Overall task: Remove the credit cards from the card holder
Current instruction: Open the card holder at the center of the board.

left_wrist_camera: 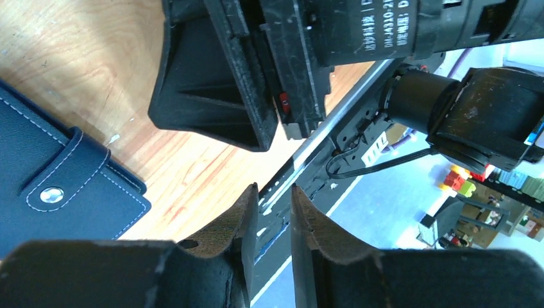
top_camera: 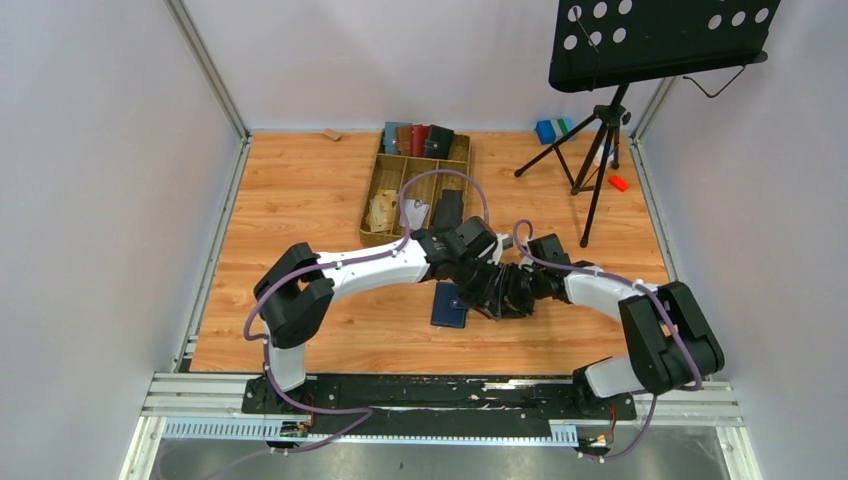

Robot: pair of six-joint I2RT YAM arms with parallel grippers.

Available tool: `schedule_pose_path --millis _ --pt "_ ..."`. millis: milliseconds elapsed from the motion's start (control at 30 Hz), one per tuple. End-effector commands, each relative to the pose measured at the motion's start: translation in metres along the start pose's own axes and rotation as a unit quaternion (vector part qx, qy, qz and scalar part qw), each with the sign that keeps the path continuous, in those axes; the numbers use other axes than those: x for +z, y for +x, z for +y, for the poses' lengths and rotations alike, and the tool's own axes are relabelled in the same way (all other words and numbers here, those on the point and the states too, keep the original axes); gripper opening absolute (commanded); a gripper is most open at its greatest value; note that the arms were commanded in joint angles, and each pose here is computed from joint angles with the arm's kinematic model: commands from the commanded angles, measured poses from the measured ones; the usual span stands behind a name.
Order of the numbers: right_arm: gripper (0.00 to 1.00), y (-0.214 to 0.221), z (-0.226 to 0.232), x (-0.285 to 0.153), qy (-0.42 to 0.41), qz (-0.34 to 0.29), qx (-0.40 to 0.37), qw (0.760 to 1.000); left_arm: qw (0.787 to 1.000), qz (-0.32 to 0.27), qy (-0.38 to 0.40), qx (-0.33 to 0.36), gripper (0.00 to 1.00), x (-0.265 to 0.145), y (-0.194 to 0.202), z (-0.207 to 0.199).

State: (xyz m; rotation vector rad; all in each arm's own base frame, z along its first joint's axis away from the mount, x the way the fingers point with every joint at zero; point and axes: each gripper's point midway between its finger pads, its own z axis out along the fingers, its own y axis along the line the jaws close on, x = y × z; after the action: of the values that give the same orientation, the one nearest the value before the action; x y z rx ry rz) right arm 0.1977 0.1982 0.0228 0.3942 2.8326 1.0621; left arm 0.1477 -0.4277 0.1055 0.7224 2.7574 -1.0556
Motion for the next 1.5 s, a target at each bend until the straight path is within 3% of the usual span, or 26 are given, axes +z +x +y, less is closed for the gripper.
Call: schedule_pose_path --millis 0,167,233,433,600,833,1200,1467 --pt "0.30 -0.014 0.004 -0.026 0.029 -0.038 -0.071 0.996 0.998 -0.033 0.041 0.032 0.32 -0.025 -0.011 -0.029" --pt "0.39 -0.021 0.020 -0.047 0.022 -0.076 -0.113 0.990 0.998 -0.062 -0.010 -0.015 0.32 -0.048 -0.017 0.013" --pt "0.53 -0.022 0.028 -0.050 0.021 -0.086 -0.125 0.988 0.996 -0.083 -0.030 -0.032 0.33 -0.061 -0.019 0.034" --pt "0.74 -0.010 0.061 -0.036 0.047 -0.073 -0.173 0.981 0.987 -0.118 -0.090 -0.068 0.52 -0.088 -0.010 0.087" --pt "0.65 -0.013 0.080 -0.014 0.052 -0.059 -0.178 0.981 0.982 -0.121 -0.102 -0.108 0.53 -0.082 -0.004 0.118" --pt "0.69 -0.001 0.078 0.019 0.097 -0.011 -0.190 0.977 0.982 -0.093 -0.090 -0.140 0.53 -0.055 0.006 0.142" --pt "0.52 0.000 0.059 0.034 0.140 0.010 -0.189 0.972 0.983 -0.051 -0.042 -0.171 0.48 -0.025 0.017 0.140" --pt "0.43 0.007 0.056 0.045 0.114 0.035 -0.174 0.977 0.980 -0.055 0.040 -0.187 0.42 -0.009 0.014 0.124"
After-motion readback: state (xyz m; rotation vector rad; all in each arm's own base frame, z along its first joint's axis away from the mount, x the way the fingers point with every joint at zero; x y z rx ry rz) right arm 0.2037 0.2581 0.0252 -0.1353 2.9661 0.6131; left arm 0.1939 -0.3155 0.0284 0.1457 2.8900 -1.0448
